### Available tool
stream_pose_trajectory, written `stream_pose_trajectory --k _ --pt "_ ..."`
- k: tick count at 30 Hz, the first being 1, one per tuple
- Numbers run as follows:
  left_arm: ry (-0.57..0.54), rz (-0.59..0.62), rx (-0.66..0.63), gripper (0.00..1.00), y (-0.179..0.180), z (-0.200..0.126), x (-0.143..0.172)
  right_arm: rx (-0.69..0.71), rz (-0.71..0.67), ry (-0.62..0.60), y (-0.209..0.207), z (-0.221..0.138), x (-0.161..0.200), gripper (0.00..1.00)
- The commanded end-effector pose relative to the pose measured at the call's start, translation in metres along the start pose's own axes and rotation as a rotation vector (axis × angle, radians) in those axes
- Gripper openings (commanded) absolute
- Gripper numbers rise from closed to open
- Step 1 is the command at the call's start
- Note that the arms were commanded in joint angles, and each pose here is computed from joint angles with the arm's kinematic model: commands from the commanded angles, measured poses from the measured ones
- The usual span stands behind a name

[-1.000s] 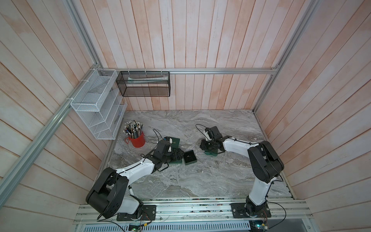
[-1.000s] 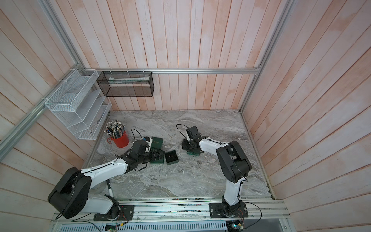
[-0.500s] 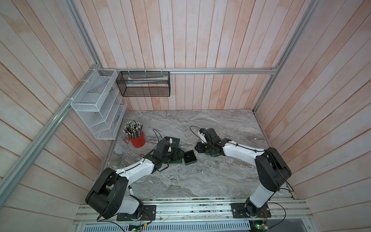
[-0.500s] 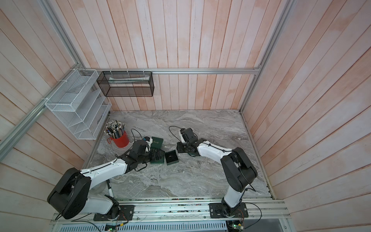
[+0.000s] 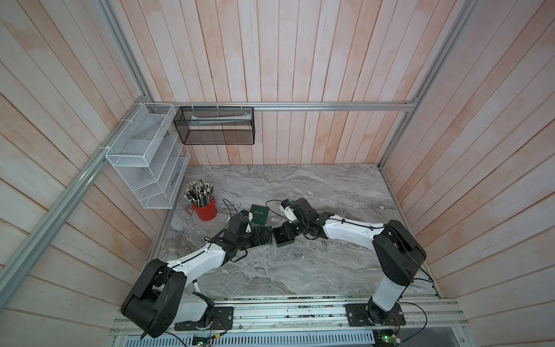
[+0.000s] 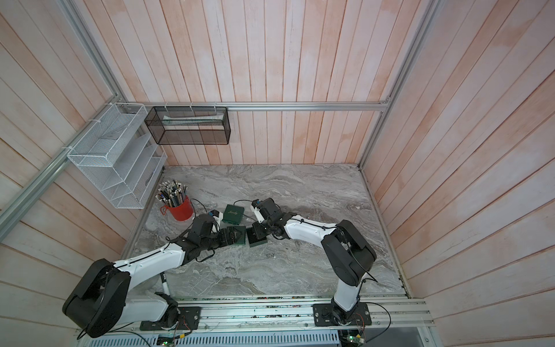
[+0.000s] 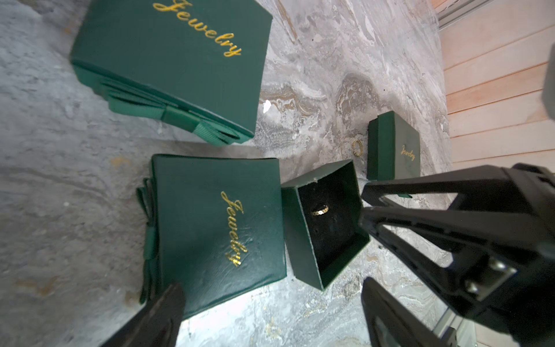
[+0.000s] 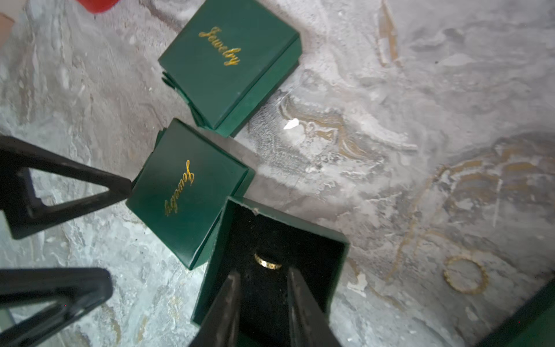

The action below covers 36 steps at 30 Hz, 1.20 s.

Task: Take the rings out of the lift-off lid box
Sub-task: Take out the ring from the jewelry box.

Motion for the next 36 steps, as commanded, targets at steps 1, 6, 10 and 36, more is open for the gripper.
stream_pose_trajectory --k 1,6,10,36 --pt "-0.004 -0.017 0.007 0.93 0.004 -0.005 0.003 0.092 -0.109 0.03 -0.005 0.007 0.003 0.31" --pt "-0.011 -0.025 0.007 0.93 0.007 -0.008 0.002 0.143 -0.185 0.057 -0.005 0.016 0.007 0.32" --pt "-0.005 -0.028 0.004 0.93 0.008 -0.007 0.004 0.148 -0.214 0.078 -0.006 0.021 0.012 0.32" --pt "0.013 -0.053 0.002 0.93 0.015 -0.006 0.008 0.145 -0.293 0.088 -0.005 0.035 0.019 0.27"
Point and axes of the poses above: each gripper's point midway between its finger pads, its own z axis out along the fingers, its own y axis along the line the jaws close on, x = y × z, the point moved 2 cm from there along -z, back along the fingers, and after that the axes turned 12 degrees about z, right-handed, at the moved point
